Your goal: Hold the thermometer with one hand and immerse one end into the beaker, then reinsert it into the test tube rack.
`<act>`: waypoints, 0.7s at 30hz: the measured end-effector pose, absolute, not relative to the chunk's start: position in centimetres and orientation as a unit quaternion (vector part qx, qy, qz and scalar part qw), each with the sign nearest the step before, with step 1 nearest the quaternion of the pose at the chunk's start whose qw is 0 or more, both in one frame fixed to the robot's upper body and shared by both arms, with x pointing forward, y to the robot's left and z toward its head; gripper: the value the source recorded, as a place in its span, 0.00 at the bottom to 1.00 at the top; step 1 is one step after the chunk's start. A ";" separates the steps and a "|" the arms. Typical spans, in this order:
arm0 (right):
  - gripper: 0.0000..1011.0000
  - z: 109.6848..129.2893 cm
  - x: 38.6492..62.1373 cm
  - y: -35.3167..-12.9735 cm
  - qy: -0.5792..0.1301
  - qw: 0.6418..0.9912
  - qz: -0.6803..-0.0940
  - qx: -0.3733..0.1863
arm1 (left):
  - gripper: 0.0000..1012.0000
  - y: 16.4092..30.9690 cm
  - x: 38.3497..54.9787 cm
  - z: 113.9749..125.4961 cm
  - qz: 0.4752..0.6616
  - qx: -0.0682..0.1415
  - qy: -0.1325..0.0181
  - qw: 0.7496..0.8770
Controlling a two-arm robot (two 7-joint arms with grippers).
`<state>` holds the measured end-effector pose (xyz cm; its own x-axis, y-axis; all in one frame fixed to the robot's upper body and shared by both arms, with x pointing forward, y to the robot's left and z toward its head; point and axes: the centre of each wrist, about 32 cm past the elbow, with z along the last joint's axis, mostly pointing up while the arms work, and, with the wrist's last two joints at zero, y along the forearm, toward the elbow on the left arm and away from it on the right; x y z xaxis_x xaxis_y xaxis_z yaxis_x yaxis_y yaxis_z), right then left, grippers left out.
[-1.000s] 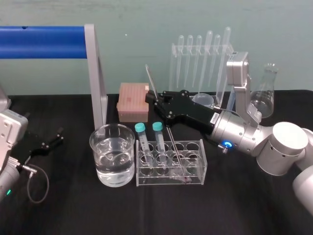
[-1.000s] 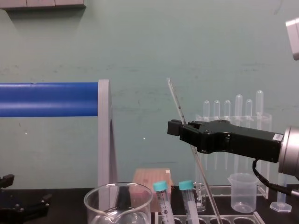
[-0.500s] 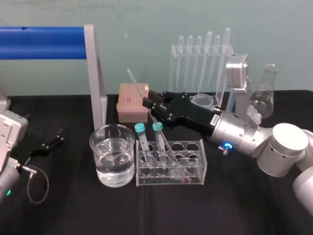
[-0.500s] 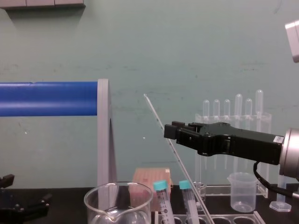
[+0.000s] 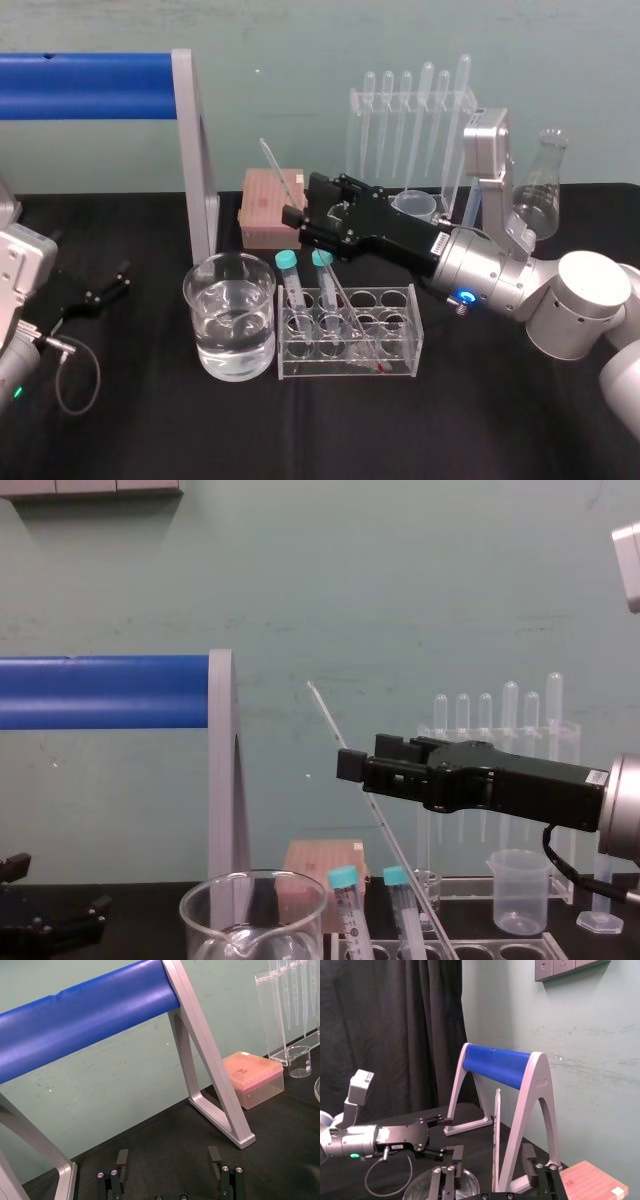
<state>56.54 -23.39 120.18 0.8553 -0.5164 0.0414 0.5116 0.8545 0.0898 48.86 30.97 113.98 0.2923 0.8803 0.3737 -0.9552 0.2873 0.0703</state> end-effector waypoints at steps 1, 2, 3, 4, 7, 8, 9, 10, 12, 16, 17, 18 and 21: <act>0.72 120.3 56.5 -23.4 -0.032 0.962 -0.267 0.040 | 1.00 31.0 48.9 114.0 0.580 0.141 -0.132 0.791; 0.77 120.6 56.4 -23.7 -0.037 0.961 -0.270 0.049 | 1.00 31.0 48.9 114.0 0.580 0.141 -0.132 0.791; 0.78 120.6 56.4 -23.7 -0.037 0.961 -0.270 0.049 | 1.00 31.0 48.9 114.0 0.580 0.141 -0.132 0.791; 0.80 120.8 56.3 -23.9 -0.040 0.959 -0.274 0.055 | 1.00 31.0 48.9 114.0 0.580 0.142 -0.132 0.791; 0.91 121.9 55.8 -25.5 -0.060 0.942 -0.319 0.088 | 1.00 31.0 48.9 114.0 0.580 0.141 -0.132 0.791; 0.92 122.1 55.6 -26.0 -0.064 0.935 -0.334 0.095 | 1.00 31.0 48.9 114.0 0.580 0.141 -0.132 0.791; 0.97 122.4 55.2 -27.0 -0.070 0.919 -0.373 0.107 | 1.00 31.0 48.9 114.0 0.580 0.141 -0.132 0.791; 0.98 122.4 55.0 -27.4 -0.074 0.910 -0.393 0.110 | 1.00 31.0 48.9 114.0 0.580 0.142 -0.132 0.791; 0.99 122.3 54.5 -28.2 -0.080 0.890 -0.437 0.105 | 1.00 31.0 48.9 114.0 0.580 0.141 -0.132 0.791; 0.99 120.1 52.6 -29.7 -0.063 0.826 -0.559 0.033 | 1.00 31.0 48.9 114.0 0.580 0.141 -0.132 0.791; 0.99 119.7 52.4 -29.7 -0.056 0.817 -0.574 0.020 | 1.00 31.0 48.9 114.0 0.580 0.141 -0.132 0.791; 0.99 118.6 51.9 -29.8 -0.041 0.803 -0.594 -0.003 | 1.00 31.0 48.9 114.0 0.580 0.141 -0.133 0.791; 0.99 117.2 51.4 -29.8 -0.021 0.789 -0.614 -0.029 | 1.00 31.0 48.9 114.0 0.580 0.141 -0.133 0.791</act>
<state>51.41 -29.76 117.17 0.2463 -0.9667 0.0695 0.9692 0.2455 -0.0197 48.86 30.97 113.98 0.2923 0.8803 0.3738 -0.9552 0.2874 0.0702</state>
